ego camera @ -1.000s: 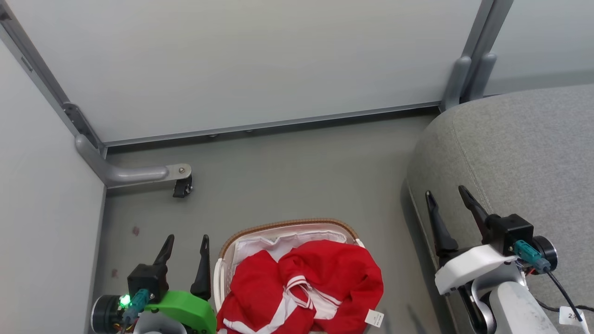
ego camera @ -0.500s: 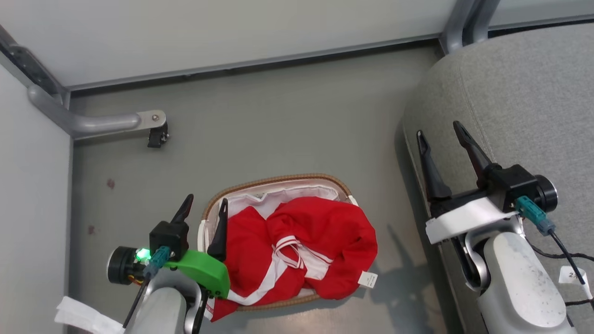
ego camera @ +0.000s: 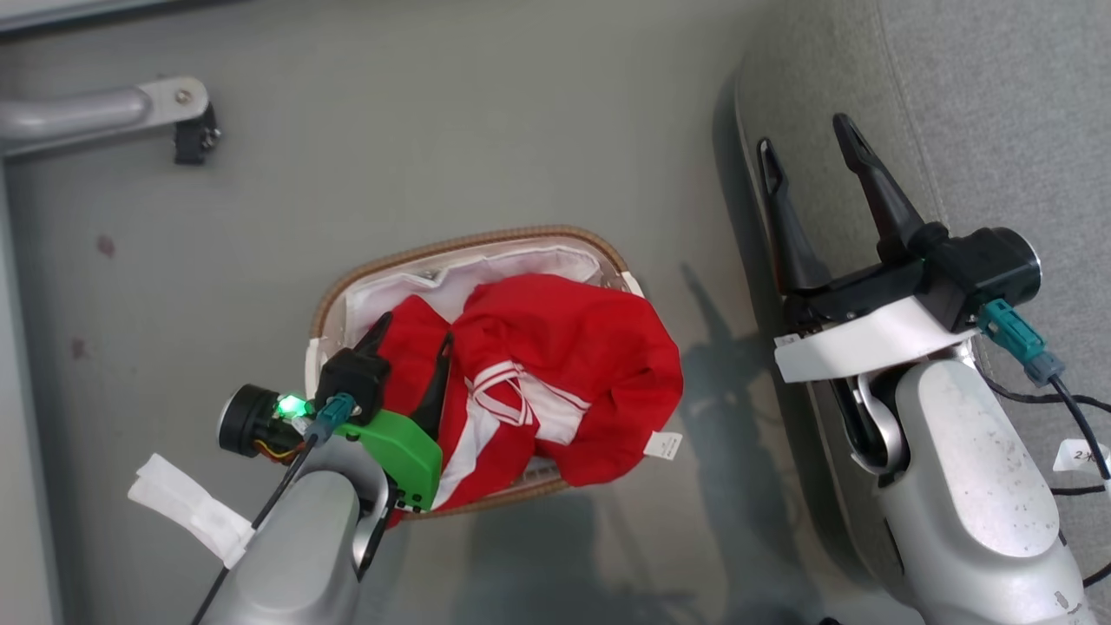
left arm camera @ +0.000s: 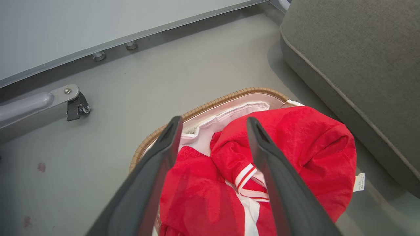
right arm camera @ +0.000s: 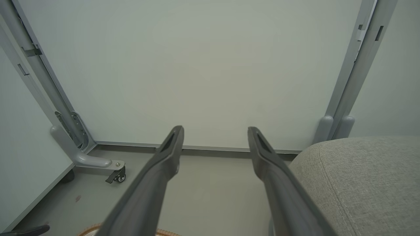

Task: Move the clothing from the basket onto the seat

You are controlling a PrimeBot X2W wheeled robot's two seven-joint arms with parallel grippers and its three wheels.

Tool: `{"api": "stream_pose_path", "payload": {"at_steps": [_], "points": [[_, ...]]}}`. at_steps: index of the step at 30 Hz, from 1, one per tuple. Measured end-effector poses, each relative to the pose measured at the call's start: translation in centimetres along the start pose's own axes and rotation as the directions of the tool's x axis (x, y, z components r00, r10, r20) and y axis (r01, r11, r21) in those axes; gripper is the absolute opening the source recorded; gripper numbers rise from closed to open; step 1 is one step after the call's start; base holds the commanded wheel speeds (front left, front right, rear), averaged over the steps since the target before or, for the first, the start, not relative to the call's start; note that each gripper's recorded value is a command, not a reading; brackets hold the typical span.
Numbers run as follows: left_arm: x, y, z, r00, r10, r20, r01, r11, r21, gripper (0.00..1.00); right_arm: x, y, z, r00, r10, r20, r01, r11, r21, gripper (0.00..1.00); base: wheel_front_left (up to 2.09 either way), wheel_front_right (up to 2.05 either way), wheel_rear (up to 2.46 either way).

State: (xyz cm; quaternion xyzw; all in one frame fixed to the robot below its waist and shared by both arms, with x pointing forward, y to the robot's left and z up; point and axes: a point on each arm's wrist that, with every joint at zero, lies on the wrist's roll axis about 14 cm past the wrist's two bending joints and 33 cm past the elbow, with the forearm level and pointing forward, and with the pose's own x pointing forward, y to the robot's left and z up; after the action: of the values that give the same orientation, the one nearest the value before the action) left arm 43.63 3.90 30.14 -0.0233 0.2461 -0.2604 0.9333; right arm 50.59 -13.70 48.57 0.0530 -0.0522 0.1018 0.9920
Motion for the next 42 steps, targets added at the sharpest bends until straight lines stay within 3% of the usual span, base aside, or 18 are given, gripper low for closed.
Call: {"api": "stream_pose_path", "payload": {"at_steps": [9,20,34,42], "points": [[2.0,0.0,-7.5,0.972,-0.069,-0.226,0.075,0.997,0.017,1.00,0.7,-1.1,-3.1,0.999,-0.012,-0.047,0.012,1.000,0.017,1.00,0.00,0.00,0.00],[1.9,-0.7,-15.6,0.856,-0.150,-0.495,0.214,0.974,0.076,1.00,0.1,-2.5,-6.7,0.991,-0.036,-0.126,0.038,0.999,0.011,1.00,0.00,0.00,0.00],[3.5,0.6,-19.7,0.747,-0.153,-0.646,0.320,0.936,0.149,1.00,0.7,-3.4,-9.2,0.988,-0.046,-0.150,0.050,0.999,0.020,1.00,0.00,0.00,0.00],[4.9,0.8,-21.4,0.713,-0.161,-0.682,0.354,0.923,0.152,1.00,1.0,-3.6,-10.8,0.985,-0.044,-0.170,0.052,0.998,0.044,1.00,0.00,0.00,0.00]]}}
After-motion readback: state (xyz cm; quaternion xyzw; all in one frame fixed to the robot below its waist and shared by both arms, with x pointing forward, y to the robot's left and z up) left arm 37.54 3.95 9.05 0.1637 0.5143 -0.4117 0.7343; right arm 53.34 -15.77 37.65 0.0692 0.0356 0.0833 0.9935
